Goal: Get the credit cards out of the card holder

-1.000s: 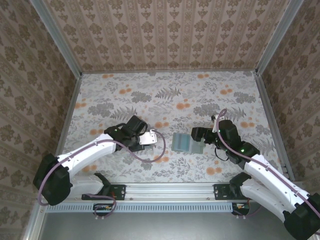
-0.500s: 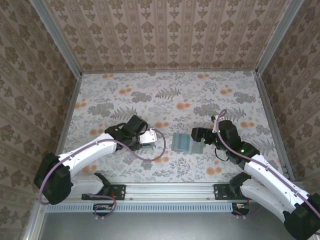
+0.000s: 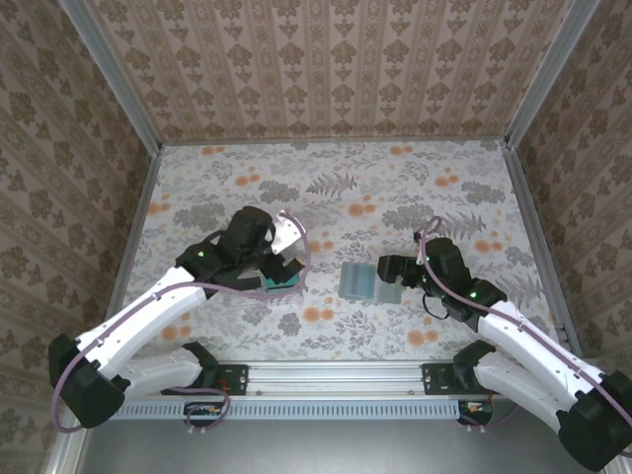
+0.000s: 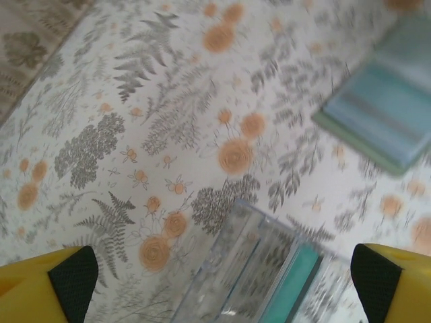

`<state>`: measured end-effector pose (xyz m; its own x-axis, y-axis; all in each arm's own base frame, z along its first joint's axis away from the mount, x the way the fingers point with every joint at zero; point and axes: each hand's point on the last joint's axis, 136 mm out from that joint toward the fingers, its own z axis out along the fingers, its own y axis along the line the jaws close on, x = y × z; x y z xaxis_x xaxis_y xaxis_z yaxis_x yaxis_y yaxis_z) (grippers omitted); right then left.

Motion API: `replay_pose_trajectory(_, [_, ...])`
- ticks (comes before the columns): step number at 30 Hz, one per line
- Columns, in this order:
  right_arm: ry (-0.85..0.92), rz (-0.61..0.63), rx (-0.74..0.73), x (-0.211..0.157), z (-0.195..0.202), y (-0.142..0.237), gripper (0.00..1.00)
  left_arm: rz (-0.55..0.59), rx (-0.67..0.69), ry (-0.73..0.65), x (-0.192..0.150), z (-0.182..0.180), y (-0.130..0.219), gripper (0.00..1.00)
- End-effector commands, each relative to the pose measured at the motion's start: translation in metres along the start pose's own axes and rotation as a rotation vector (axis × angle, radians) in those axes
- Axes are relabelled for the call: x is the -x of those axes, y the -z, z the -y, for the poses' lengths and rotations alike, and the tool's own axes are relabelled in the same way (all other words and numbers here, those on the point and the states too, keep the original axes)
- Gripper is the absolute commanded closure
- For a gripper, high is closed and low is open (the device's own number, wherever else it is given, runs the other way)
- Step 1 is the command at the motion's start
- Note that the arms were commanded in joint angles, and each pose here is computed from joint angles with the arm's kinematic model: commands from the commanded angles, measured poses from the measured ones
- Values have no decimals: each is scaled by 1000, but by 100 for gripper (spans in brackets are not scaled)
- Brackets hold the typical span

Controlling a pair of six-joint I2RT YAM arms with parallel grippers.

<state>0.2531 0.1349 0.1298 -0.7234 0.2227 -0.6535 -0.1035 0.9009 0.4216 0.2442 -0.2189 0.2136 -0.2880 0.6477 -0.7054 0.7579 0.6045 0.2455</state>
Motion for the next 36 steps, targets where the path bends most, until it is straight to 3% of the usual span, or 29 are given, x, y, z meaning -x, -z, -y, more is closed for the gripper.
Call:
replay_pose_trajectory(1, [-31, -39, 17, -12, 0, -6, 13, 63, 15, 337, 19, -12, 9, 0])
replay_pose_trajectory(6, [-50, -115, 0, -29, 4, -20, 44, 94, -57, 531, 21, -3, -4, 0])
replay_pose_trajectory(9, [-57, -162, -15, -41, 6, -31, 55, 125, -152, 683, 25, 13, -20, 8])
replay_pose_trajectory(13, [-56, -217, -79, -52, 13, -43, 77, 51, -225, 808, 18, 36, -47, 16])
replay_pose_trajectory(23, [-82, -297, -229, -72, 41, -56, 81, -96, -303, 901, 6, 97, -104, 33])
replay_pose_trajectory(36, [-88, -320, -241, -79, 44, -59, 87, -216, -452, 953, -3, 156, -150, 50])
